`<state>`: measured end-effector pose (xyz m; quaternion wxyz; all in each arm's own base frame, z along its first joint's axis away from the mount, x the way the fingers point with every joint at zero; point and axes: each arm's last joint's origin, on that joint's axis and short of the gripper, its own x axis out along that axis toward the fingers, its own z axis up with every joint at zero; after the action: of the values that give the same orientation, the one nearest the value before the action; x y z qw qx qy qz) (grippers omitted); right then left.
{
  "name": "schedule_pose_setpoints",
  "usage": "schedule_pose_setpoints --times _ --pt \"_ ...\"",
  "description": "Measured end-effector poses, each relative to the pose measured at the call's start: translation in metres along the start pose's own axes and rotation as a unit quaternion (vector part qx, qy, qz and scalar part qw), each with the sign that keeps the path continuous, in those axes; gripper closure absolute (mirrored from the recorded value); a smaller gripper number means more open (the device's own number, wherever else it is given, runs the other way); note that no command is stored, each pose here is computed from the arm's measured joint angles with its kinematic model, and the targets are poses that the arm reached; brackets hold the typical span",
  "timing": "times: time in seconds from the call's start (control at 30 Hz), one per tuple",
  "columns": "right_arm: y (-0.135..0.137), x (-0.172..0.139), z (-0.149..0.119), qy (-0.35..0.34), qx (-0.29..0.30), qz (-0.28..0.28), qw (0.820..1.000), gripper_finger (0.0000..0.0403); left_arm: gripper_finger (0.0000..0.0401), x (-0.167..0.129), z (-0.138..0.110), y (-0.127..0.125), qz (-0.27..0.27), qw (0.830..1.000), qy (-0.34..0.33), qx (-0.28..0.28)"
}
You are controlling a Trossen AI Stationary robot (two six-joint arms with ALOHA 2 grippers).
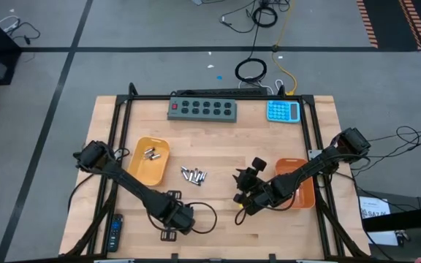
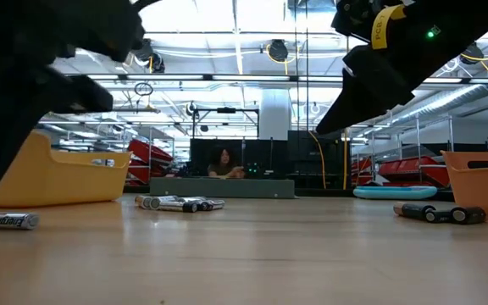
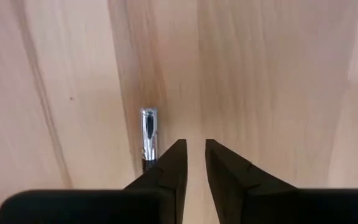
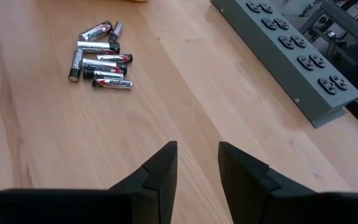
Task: Sort batteries
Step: Put the silver battery into the yellow bin
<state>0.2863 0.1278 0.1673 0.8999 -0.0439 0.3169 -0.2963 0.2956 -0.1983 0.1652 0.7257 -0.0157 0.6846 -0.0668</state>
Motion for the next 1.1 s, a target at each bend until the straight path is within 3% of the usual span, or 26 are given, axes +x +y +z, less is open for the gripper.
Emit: schedule_pose_setpoints --times 0.17,0.5,0.8,0.9,0.97,1.03,1.1 --pt "0.0 0.0 0.0 0.001 0.001 -0.001 1.0 0.0296 0.0321 -0.001 -0.004 -0.003 0.04 0.999 -0.007 -0.003" --pt "0.0 0.0 0.0 0.001 0.001 -0.001 1.0 0.0296 0.0204 0.0 -0.01 -0.007 0.091 0.996 -0.026 -0.003" --pt "0.0 0.0 0.0 0.001 0.001 -0.001 1.0 0.0296 0.0199 0.018 -0.015 -0.003 0.075 0.997 -0.023 -0.016" --pt "0.0 0.0 0.0 0.001 0.001 -0.001 1.0 0.0296 0.0226 0.021 -0.018 -0.001 0.077 0.997 -0.02 -0.011" --pt "0.0 0.0 0.0 0.001 0.001 -0.001 1.0 0.0296 0.0278 0.021 -0.018 0.0 0.079 0.997 -0.021 -0.004" --pt "0.0 0.0 0.0 0.001 0.001 -0.001 1.0 0.0296 0.0354 0.021 -0.018 0.0 0.09 0.996 -0.022 0.002" --pt "0.0 0.0 0.0 0.001 0.001 -0.001 1.0 0.0296 0.0379 0.021 -0.018 0.002 0.103 0.994 -0.024 0.011"
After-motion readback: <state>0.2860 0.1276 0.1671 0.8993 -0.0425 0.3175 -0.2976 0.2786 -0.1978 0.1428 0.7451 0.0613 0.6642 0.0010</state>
